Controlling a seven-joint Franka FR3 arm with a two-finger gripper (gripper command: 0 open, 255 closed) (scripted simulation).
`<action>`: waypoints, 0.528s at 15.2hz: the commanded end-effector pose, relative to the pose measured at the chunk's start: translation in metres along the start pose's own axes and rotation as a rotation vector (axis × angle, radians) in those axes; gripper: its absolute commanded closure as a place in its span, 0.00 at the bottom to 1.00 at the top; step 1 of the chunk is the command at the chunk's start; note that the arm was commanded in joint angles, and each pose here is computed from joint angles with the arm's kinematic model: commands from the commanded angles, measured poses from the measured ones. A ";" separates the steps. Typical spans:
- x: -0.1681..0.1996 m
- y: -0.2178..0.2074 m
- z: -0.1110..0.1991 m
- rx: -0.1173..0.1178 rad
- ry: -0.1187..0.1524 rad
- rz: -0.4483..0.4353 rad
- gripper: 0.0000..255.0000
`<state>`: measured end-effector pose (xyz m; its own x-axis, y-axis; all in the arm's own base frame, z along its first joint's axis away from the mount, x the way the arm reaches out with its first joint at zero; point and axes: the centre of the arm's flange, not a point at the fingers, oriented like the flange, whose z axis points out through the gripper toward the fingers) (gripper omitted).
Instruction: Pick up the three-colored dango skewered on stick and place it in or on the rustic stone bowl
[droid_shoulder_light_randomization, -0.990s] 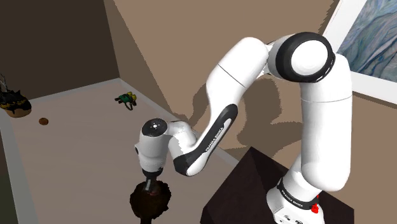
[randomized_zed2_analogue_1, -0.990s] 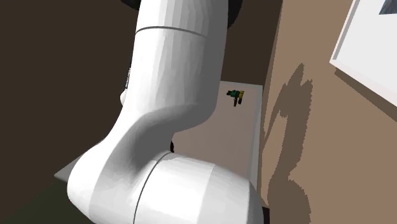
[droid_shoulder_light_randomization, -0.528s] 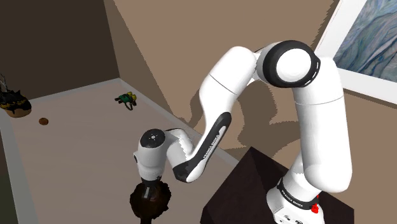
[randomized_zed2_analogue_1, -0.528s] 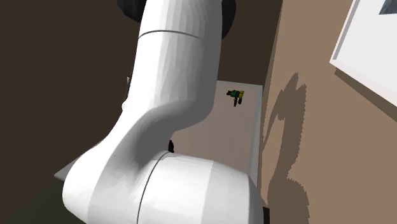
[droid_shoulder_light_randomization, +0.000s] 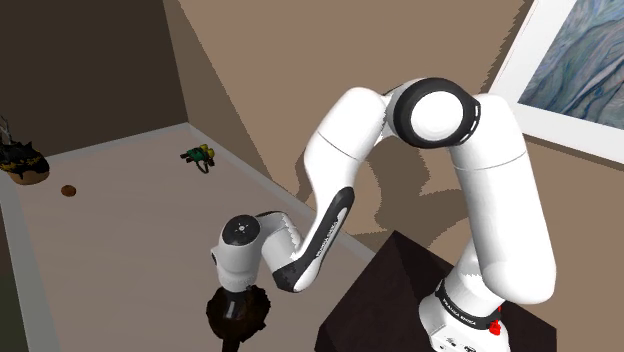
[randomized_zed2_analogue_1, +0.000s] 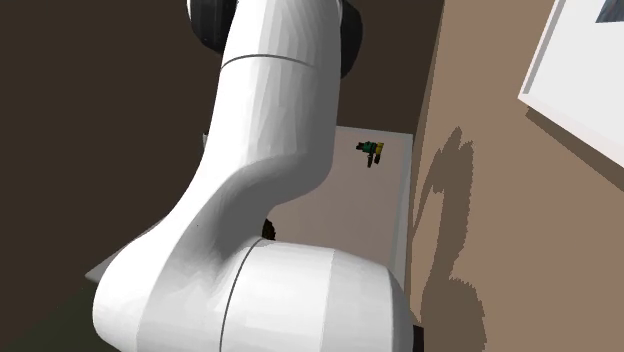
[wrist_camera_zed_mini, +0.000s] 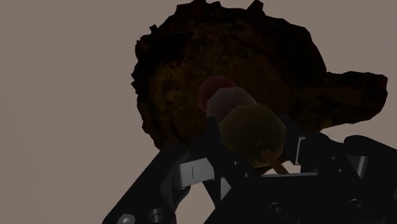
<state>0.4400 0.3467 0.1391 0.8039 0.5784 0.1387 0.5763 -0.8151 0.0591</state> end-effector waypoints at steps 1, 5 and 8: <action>-0.004 0.000 0.007 0.000 -0.011 0.001 1.00; -0.004 0.000 0.007 0.000 -0.011 0.001 1.00; -0.006 -0.001 0.006 0.000 -0.011 0.001 0.00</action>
<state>0.4383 0.3472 0.1362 0.8036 0.5787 0.1391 0.5767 -0.8148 0.0585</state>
